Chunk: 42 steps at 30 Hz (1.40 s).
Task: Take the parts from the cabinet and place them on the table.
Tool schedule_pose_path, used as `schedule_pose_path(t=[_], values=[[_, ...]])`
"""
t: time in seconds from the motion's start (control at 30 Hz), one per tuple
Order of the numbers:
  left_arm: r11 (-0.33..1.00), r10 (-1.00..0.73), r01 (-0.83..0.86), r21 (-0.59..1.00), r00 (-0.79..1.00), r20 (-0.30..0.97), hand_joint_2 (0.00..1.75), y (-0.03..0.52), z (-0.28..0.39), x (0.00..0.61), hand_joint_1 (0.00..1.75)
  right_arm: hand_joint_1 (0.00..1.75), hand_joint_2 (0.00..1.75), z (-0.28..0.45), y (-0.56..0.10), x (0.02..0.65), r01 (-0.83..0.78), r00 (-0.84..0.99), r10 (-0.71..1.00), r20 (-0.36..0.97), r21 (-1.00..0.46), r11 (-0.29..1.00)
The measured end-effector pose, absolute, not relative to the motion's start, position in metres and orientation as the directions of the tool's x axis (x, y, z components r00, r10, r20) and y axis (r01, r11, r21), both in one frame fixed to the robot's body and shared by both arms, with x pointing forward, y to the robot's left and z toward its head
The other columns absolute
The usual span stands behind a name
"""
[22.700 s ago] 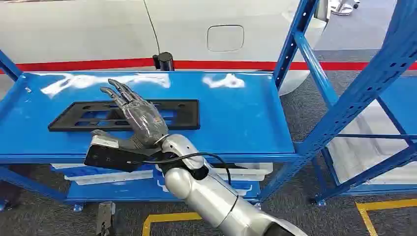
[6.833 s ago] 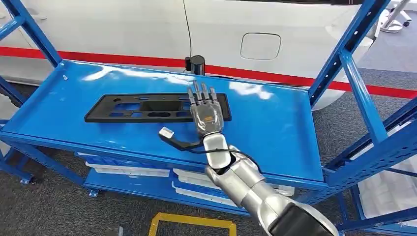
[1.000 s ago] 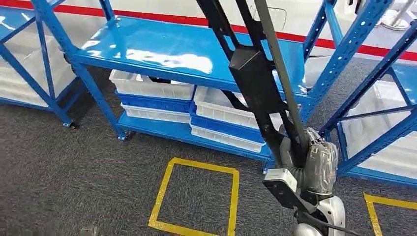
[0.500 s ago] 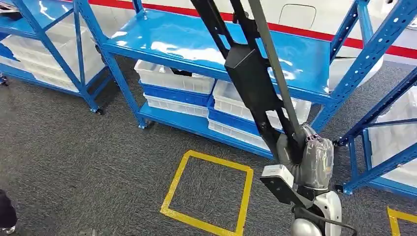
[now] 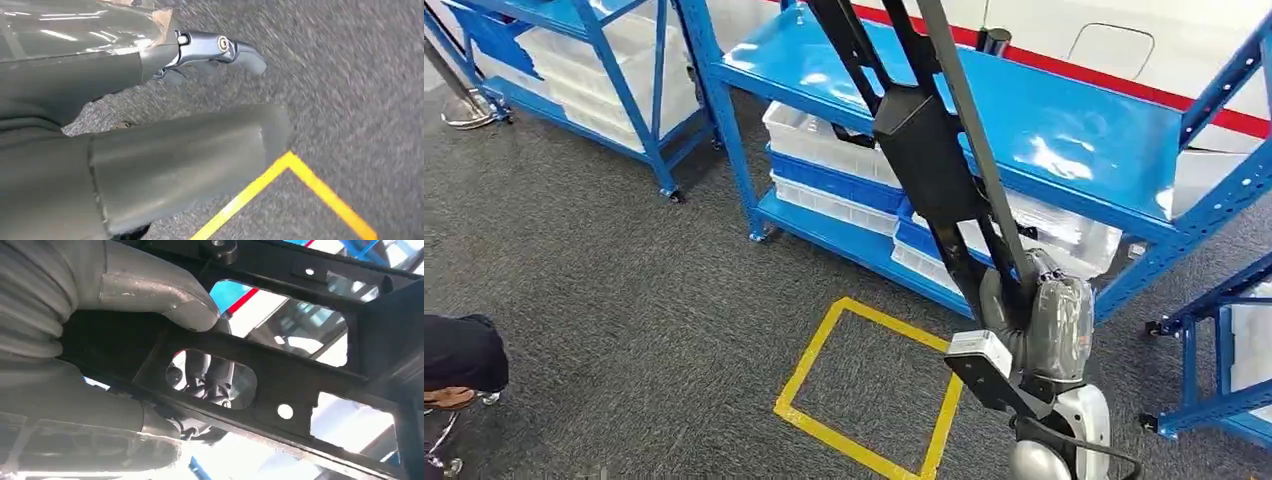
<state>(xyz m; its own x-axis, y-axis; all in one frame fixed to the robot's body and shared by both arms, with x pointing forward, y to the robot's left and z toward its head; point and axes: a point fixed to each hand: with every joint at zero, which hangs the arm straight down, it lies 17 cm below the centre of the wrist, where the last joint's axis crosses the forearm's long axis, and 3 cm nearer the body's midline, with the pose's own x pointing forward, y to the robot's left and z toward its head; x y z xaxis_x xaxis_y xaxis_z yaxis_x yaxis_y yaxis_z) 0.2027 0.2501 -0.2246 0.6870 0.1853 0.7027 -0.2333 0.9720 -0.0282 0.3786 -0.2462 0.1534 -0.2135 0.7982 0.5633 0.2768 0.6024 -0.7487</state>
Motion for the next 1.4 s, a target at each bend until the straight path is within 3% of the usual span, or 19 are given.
schedule_pose_path(t=[0.47, 1.4], values=[[0.964, 0.194, -0.266, -0.008, 0.684, 0.703, 0.0, 0.259, -0.227, 0.195, 0.0, 1.71, 1.75, 0.151, -0.234, 0.375, 0.245, -0.278, 0.763, 0.584, -0.724, 0.644], [0.943, 0.21, -0.333, 0.026, 0.652, 0.728, 0.0, 0.275, -0.221, 0.208, 0.0, 1.71, 1.75, 0.147, -0.243, 0.347, 0.245, -0.236, 0.744, 0.625, -0.703, 0.668]])
